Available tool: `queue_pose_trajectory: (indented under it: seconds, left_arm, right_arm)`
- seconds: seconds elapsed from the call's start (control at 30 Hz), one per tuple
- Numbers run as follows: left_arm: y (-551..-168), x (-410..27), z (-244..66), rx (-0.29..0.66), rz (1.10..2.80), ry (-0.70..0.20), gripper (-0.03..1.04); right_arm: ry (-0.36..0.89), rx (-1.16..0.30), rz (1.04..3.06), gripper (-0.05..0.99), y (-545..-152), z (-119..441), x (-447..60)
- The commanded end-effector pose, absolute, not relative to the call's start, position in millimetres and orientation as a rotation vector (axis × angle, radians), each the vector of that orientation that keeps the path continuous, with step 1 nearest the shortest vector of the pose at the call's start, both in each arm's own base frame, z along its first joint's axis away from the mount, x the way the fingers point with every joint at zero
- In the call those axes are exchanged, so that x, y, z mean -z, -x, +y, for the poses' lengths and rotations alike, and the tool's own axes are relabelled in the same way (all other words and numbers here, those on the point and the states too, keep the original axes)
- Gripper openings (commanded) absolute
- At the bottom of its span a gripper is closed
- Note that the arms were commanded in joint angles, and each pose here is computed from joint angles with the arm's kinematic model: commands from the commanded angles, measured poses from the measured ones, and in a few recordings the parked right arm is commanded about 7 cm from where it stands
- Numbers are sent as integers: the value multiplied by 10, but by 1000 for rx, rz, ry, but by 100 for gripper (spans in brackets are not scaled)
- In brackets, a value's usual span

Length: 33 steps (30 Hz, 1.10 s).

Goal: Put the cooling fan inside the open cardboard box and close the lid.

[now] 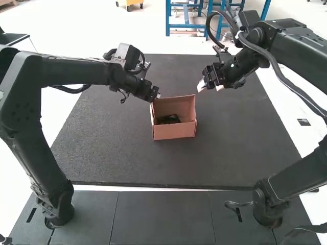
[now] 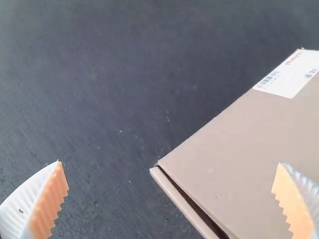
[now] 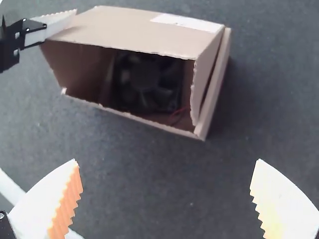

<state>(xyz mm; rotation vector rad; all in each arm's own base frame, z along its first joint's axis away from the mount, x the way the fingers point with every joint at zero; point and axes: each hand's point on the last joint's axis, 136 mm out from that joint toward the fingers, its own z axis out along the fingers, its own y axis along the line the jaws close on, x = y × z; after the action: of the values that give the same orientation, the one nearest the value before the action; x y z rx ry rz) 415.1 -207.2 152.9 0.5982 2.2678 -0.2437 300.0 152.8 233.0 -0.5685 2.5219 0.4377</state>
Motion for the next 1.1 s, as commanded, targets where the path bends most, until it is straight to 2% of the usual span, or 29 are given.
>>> queue_pose_trajectory:
  seconds: [0.0,0.5,0.77,1.07]
  left_arm:
    - [-4113,-1504,-2178,278,2268,-632,97]
    - [-3779,-1243,-2422,315,2320,-729,97]
    - [-3736,-1135,-2412,317,2330,-728,97]
    - [-3690,-946,-2381,334,2349,-680,97]
  right_arm:
    - [580,-428,2503,76,-2983,1511,-2362]
    - [582,-419,2512,76,-3082,1508,-2282]
    - [565,-410,2523,76,-3102,1440,-2240]
    - [553,-406,2530,76,-3113,1394,-2218]
